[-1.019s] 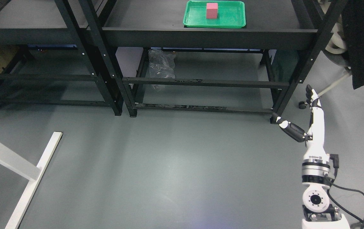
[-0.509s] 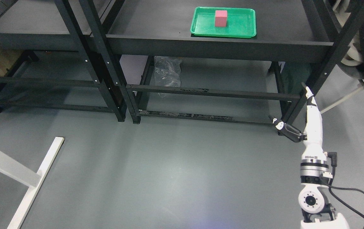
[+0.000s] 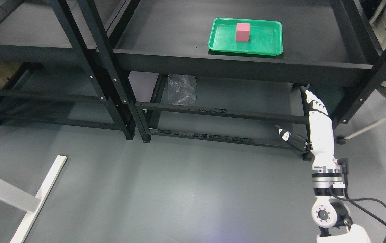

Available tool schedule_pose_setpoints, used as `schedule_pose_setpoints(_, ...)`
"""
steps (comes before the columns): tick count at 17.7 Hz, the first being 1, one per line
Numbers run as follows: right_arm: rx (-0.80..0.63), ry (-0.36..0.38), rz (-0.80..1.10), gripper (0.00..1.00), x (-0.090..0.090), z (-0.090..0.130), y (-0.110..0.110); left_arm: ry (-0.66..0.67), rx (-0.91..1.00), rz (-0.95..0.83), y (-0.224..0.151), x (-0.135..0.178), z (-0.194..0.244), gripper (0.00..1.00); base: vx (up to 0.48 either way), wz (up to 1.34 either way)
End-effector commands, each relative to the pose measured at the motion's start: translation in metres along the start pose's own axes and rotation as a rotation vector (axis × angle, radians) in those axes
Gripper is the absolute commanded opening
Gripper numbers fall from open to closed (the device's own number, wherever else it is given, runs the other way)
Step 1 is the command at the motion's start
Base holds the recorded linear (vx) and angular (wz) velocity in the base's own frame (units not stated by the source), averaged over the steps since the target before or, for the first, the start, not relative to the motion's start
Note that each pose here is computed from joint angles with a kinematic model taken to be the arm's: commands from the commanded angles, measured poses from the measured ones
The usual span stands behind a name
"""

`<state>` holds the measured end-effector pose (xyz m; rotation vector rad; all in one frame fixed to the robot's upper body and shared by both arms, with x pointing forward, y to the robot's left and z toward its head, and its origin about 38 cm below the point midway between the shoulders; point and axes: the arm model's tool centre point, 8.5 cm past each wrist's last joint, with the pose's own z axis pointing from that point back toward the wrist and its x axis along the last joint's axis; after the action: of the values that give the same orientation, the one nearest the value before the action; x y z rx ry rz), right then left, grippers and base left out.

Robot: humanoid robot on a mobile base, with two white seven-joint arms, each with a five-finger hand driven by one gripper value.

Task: Pick pink block from left shelf to tray
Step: 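Approach the shelf and bring the right hand beside the green tray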

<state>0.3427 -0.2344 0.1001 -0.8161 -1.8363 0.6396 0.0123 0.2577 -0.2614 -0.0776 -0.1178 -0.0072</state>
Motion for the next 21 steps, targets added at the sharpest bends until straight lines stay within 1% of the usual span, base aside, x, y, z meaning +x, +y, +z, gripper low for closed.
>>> schedule_pose_setpoints(1,-0.027,-0.087,0.135,1.0,0.001,-0.003,-0.011,0.002,0.015,-0.002,0.01,-0.007,0.002,1.0,0.214,0.04)
schedule_pose_setpoints(3,-0.13,-0.079,0.105,1.0,0.0,-0.001,-0.02,0.002,0.015,-0.002,0.01,-0.007,0.002,1.0,0.268,0.06)
schedule_pose_setpoints(4,-0.143,-0.08,0.104,1.0,0.0,-0.001,-0.021,0.002,0.015,-0.002,0.01,-0.007,0.002,1.0,0.228,0.07)
schedule_pose_setpoints(9,-0.137,-0.059,0.113,0.99,-0.001,-0.001,-0.02,0.001,0.015,-0.002,0.01,-0.006,0.002,1.0,0.253,0.08)
schedule_pose_setpoints(12,-0.12,-0.028,0.118,0.99,-0.007,0.0,-0.016,0.002,0.015,-0.002,0.01,-0.007,0.002,1.0,0.243,0.09)
schedule_pose_setpoints(15,-0.123,-0.023,0.07,0.99,-0.006,0.0,-0.014,0.002,0.015,-0.002,0.01,-0.007,0.002,1.0,0.26,0.09)
schedule_pose_setpoints(18,-0.112,-0.018,0.072,0.99,-0.007,0.0,-0.013,0.002,0.015,-0.002,0.01,-0.007,0.002,1.0,0.233,0.06)
schedule_pose_setpoints(19,-0.113,-0.008,0.078,0.99,-0.009,0.0,-0.014,0.002,0.015,-0.002,0.01,-0.007,0.002,1.0,0.231,0.03)
schedule_pose_setpoints(21,-0.092,0.06,0.094,1.0,-0.02,0.004,-0.007,0.002,0.015,-0.002,0.01,-0.007,0.002,1.0,0.218,0.01)
